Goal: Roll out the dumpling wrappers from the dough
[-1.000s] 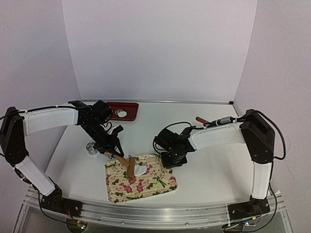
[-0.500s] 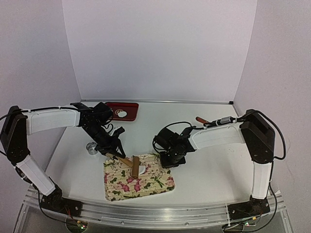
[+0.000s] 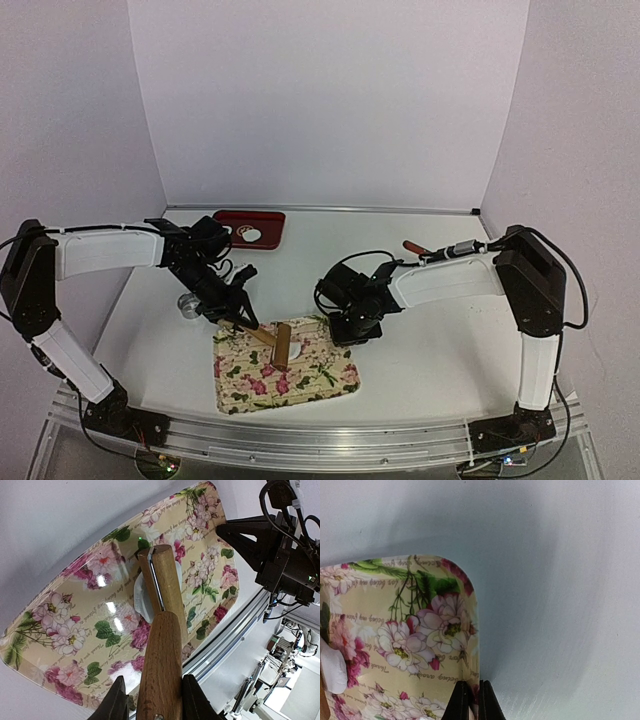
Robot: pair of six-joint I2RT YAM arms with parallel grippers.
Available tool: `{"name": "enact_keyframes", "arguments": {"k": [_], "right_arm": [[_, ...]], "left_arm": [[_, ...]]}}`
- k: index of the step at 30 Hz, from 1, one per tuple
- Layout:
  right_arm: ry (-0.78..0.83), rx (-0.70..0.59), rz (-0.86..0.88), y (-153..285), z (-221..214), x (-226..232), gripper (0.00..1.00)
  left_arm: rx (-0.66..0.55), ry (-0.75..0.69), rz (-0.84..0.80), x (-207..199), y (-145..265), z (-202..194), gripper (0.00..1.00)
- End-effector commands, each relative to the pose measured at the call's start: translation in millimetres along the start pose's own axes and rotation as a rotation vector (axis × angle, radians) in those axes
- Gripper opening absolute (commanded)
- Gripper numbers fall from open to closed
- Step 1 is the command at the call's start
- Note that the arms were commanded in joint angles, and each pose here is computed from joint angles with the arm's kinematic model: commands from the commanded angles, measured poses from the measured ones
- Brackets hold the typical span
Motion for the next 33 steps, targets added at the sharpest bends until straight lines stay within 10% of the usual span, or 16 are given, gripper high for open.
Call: {"name": "enact_keyframes", "arguments": {"k": [1,33], "right_arm": [[-0.002,0.019,-0.087,-2.6,-8.6,-20.0,0.0],[-0.015,0.0,-0.076,2.3,-4.3,-16.0,0.0]], "left_arm": [[0.142,0.067,0.147,31.9,-18.6,-35.6,0.0],[0.156,0.076,0.121,40.9,-71.3,-31.8,0.0]]}}
Point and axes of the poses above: each gripper's point midway between its finger pads, its own y axis back along the fingers, its own x axis along the line the jaws close on, z = x × y, the point moved 5 cm from there along y, back along the fingers, and after that the axes turned 14 degrees about -y, right-handed, at the moved point
